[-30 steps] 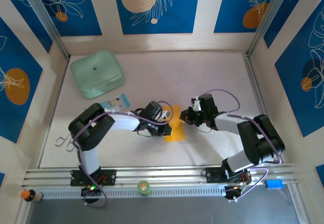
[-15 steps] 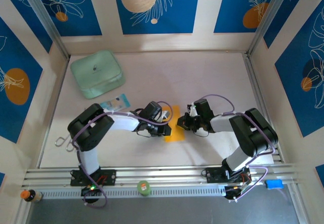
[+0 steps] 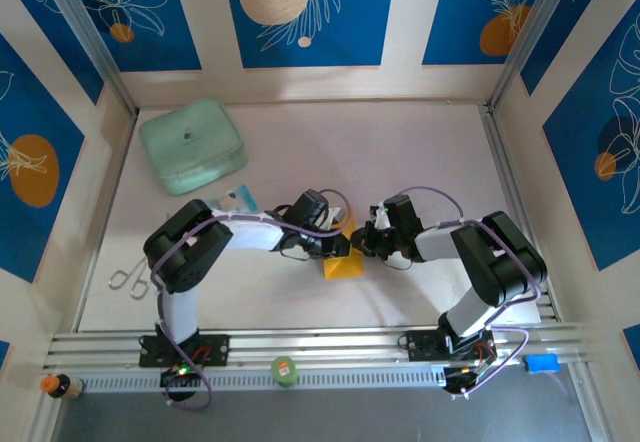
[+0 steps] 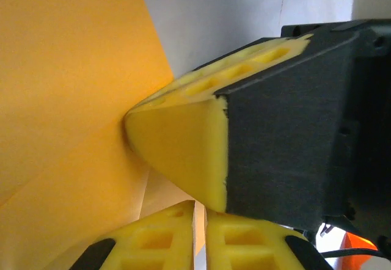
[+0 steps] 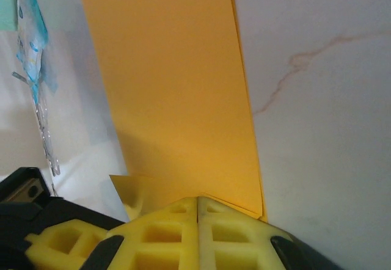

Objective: Fold a paper plane with a square sheet of paper (pick it up from the middle)
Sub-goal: Fold the triangle a second time at the center of the table.

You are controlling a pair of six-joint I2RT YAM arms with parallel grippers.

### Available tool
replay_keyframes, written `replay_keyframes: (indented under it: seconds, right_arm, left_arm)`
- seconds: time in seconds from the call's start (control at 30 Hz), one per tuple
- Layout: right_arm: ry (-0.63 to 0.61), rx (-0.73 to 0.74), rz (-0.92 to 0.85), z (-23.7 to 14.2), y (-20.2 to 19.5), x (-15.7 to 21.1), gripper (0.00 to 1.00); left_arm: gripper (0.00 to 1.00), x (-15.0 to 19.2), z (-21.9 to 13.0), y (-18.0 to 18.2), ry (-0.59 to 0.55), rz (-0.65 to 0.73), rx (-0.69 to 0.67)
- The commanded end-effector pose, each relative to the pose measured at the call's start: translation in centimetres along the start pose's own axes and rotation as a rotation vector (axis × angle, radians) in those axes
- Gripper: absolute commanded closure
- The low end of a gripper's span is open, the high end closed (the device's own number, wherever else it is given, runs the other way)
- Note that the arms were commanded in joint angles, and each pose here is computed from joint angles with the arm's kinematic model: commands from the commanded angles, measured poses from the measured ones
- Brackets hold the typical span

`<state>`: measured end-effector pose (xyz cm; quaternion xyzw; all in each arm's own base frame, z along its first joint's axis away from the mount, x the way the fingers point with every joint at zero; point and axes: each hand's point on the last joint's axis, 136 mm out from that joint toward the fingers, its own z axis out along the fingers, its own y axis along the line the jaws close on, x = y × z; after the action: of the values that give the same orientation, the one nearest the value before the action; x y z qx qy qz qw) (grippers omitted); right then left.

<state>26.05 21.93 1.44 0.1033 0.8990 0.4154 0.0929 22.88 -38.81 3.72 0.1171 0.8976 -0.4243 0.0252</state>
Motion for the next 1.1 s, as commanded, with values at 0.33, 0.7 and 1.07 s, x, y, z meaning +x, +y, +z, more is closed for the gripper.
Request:
replay_keyframes:
  seconds: [0.33, 0.7, 1.07]
  right_arm:
    - [0.033, 0.143, 0.073, 0.4, -4.3, 1.6, 1.0]
    - [0.026, 0.148, 0.08, -0.1, -4.6, 1.4, 1.0]
    - [0.025, 0.129, 0.07, -0.2, -4.1, 1.2, 1.0]
  left_arm:
    - [0.86, 3.3, -0.2, 3.7, 0.091, -0.074, -0.125]
    - [0.82, 5.7, -1.7, 4.1, 0.123, -0.072, -0.123]
    - [0.85, 8.6, -3.4, 5.9, 0.168, -0.075, -0.188]
